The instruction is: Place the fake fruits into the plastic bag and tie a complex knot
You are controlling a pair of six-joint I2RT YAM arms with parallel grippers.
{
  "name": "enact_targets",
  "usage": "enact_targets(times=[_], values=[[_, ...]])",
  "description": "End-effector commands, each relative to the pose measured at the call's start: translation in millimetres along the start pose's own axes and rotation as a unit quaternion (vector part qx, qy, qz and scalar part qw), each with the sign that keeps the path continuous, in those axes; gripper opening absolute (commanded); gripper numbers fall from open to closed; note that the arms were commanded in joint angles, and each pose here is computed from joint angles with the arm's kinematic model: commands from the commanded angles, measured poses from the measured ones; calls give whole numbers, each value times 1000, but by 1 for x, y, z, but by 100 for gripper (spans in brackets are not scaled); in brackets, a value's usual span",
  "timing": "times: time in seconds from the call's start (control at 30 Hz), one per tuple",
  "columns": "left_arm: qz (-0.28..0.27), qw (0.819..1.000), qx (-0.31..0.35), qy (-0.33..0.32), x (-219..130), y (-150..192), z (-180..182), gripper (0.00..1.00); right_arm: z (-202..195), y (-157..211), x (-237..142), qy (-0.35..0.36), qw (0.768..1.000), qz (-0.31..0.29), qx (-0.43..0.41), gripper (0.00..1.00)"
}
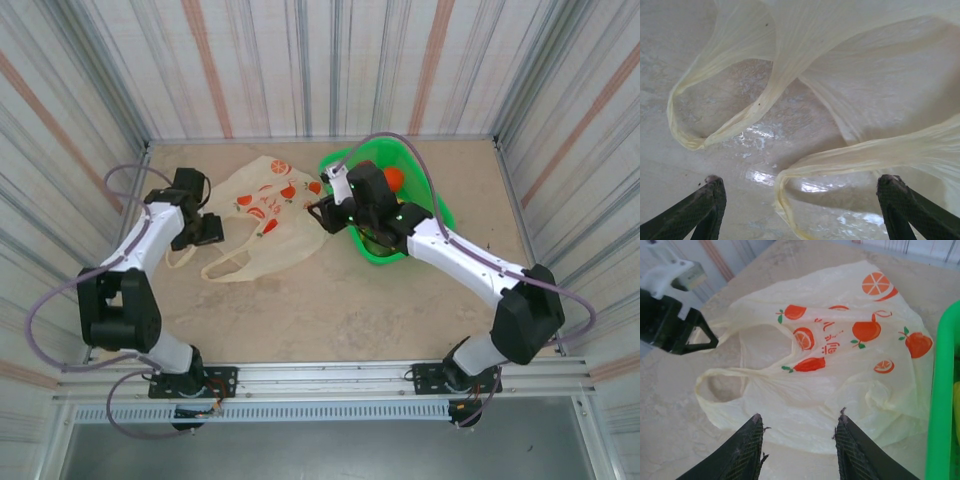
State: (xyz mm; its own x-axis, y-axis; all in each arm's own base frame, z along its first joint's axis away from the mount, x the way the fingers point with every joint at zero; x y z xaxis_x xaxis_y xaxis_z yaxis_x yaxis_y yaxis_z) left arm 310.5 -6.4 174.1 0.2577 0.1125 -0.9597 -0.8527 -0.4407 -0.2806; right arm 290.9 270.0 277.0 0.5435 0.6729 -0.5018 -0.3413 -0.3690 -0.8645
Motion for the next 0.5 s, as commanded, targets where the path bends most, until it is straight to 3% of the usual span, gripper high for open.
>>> enact_targets(times=[0.0,0.1,0.3,0.47], values=[[18,998,53,-21,18,-11,-4,79,11,-2,-17,-15,999,-35,-5,45],[47,993,76,-76,44,-19,2,76,28,-5,-32,-21,997,-56,-39,46],[64,986,101,-116,75,-34,2,73,67,-11,-44,-28,990,-61,-122,47],[62,987,98,-111,83,-41,6,72,75,-10,-43,-43,989,-62,-127,46]])
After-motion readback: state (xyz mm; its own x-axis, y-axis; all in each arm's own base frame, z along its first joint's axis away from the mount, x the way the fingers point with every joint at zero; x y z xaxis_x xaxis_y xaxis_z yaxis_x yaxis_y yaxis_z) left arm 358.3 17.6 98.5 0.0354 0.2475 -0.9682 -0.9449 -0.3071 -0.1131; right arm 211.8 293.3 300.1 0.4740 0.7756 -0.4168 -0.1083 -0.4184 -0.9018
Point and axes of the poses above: each hand's point on the last joint's axis, 136 mm out from that joint toward the fingers, its own x axis out along the fingers, its own z axis along the line the jaws close on, y = z × x, the point moved 7 cm from there along -x, back along the fingers, and after that the axes turned 15 degrees about -x, right-handed, at the moved point
